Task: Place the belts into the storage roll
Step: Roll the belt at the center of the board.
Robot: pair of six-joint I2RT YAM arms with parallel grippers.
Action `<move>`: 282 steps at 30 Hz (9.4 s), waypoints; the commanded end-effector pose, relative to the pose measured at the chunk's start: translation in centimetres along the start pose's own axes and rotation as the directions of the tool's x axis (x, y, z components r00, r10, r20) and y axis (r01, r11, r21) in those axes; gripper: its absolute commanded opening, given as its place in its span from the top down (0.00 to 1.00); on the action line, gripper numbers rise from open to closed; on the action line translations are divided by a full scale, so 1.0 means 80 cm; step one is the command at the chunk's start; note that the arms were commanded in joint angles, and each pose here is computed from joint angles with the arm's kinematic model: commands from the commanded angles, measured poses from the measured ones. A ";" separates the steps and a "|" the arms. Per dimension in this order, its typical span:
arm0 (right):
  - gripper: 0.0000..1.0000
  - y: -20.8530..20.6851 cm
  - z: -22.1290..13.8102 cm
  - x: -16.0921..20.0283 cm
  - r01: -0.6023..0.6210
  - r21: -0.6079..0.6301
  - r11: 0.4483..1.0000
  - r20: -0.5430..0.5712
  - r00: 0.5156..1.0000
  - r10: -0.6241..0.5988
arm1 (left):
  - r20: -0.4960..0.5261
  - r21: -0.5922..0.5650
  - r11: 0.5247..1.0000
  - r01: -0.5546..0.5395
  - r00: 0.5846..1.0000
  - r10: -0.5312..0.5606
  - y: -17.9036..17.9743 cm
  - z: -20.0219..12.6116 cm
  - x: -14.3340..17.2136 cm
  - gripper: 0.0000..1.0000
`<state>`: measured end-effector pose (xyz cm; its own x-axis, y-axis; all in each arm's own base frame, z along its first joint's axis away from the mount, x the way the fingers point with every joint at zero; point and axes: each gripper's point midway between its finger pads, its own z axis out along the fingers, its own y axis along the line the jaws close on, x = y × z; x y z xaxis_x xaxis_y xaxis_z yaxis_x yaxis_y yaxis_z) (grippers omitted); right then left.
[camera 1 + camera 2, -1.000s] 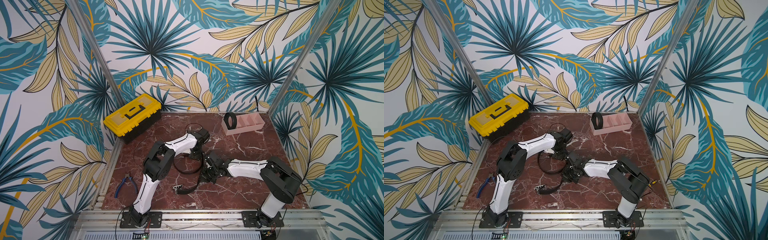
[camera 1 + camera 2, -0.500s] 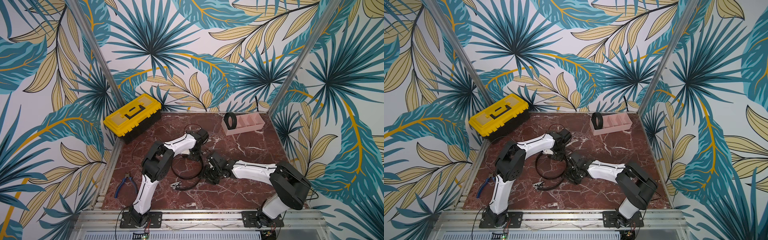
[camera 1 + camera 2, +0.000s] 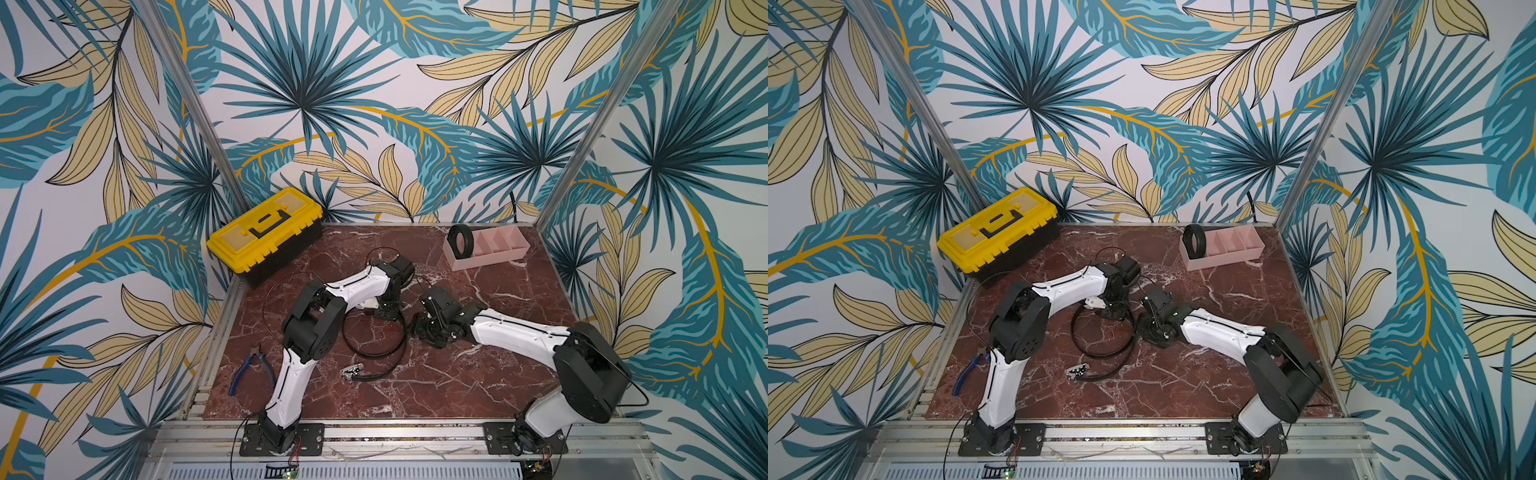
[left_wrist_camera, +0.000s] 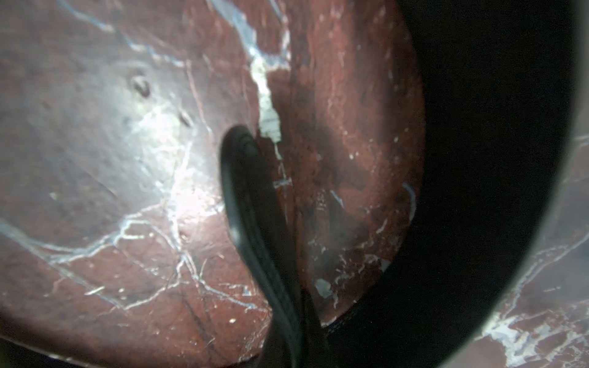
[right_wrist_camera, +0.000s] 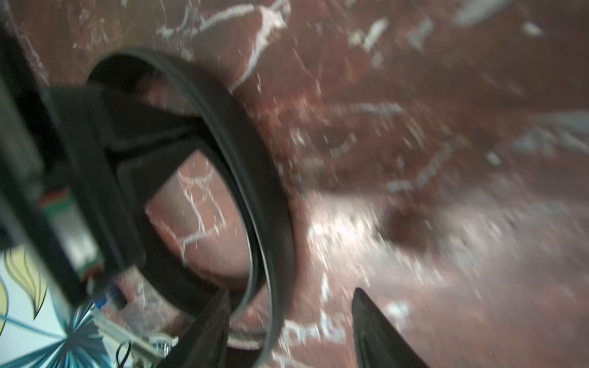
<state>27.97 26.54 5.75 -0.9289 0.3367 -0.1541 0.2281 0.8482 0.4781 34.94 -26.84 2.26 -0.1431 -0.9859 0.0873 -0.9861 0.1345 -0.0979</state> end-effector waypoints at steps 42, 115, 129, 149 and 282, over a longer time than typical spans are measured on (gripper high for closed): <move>0.91 0.010 0.030 -0.032 0.433 0.138 0.891 -0.232 0.889 -0.396 | 0.306 0.084 0.141 -0.987 0.160 0.938 -0.015 -0.160 -0.084 0.20; 0.89 -0.072 0.016 -0.060 0.671 0.061 0.739 -0.349 0.708 -0.614 | 0.565 0.020 -0.716 -0.698 -0.583 0.584 0.006 -0.082 0.025 0.50; 0.89 -0.072 0.013 -0.066 0.670 0.075 0.739 -0.339 0.714 -0.613 | 0.412 0.127 -0.675 -0.726 -0.581 0.702 0.064 -0.074 0.004 0.53; 0.89 -0.080 0.002 -0.066 0.702 0.102 0.705 -0.340 0.690 -0.638 | 0.392 0.051 -0.588 -0.807 -0.526 0.755 0.012 -0.040 0.003 0.45; 0.63 0.087 -0.014 0.061 0.834 -0.428 0.348 0.415 0.523 -0.744 | 0.027 -0.339 0.796 -0.501 0.841 0.540 0.112 -0.003 -0.049 1.00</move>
<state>25.18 33.22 8.93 -0.5505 -0.2875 -0.7837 -0.8050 0.4313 0.4073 26.42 -21.07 3.23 -0.6587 -0.7518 -0.0314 -0.7403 0.6401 0.2055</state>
